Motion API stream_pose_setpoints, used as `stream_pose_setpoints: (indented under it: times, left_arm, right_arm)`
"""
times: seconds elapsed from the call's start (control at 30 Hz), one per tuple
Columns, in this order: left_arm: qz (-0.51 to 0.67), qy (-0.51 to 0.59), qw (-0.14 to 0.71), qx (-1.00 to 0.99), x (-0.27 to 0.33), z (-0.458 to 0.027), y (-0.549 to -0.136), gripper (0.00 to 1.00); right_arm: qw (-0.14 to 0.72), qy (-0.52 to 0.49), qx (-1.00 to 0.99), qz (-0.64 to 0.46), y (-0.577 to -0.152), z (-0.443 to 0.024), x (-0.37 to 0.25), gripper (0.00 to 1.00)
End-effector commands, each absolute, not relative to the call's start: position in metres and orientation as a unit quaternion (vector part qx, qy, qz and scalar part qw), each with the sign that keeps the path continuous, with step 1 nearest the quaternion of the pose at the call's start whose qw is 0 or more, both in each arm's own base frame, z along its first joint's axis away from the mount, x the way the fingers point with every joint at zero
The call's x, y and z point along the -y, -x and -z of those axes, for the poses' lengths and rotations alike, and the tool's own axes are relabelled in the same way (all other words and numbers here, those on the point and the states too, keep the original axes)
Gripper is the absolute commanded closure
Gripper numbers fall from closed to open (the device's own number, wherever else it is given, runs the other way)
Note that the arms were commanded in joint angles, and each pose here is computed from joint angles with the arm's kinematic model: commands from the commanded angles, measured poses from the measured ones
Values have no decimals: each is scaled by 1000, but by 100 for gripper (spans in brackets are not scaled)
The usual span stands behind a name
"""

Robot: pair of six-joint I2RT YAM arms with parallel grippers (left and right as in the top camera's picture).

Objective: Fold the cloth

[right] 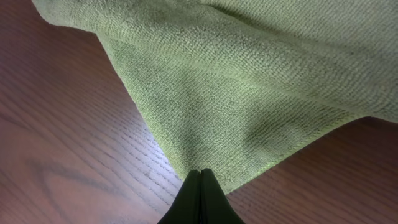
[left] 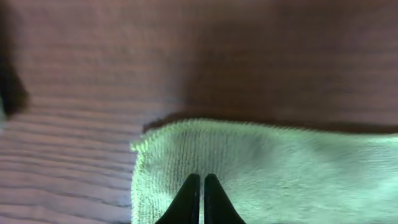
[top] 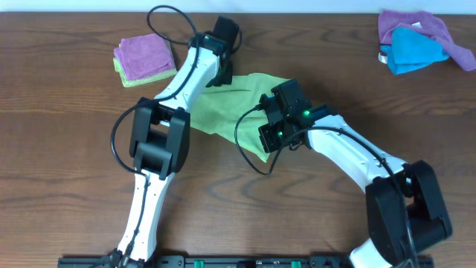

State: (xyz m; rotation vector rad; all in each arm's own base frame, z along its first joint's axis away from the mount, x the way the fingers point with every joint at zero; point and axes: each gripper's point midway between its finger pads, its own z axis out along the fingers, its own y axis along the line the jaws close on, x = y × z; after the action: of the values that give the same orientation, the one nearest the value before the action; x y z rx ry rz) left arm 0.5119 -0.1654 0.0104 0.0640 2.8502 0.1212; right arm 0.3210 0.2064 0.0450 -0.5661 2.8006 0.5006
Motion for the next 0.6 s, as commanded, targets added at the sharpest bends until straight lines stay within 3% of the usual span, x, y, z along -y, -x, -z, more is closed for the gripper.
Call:
stream_pose_setpoints:
  times: [0.0, 0.57]
  left_arm:
    - [-57, -26, 130, -989, 157, 3, -506, 94]
    - [-59, -27, 124, -990, 156, 11, -501, 94]
  right_arm:
    - [121, 203, -957, -166, -321, -43, -209, 98]
    - [76, 201, -967, -138, -314, 4, -204, 99]
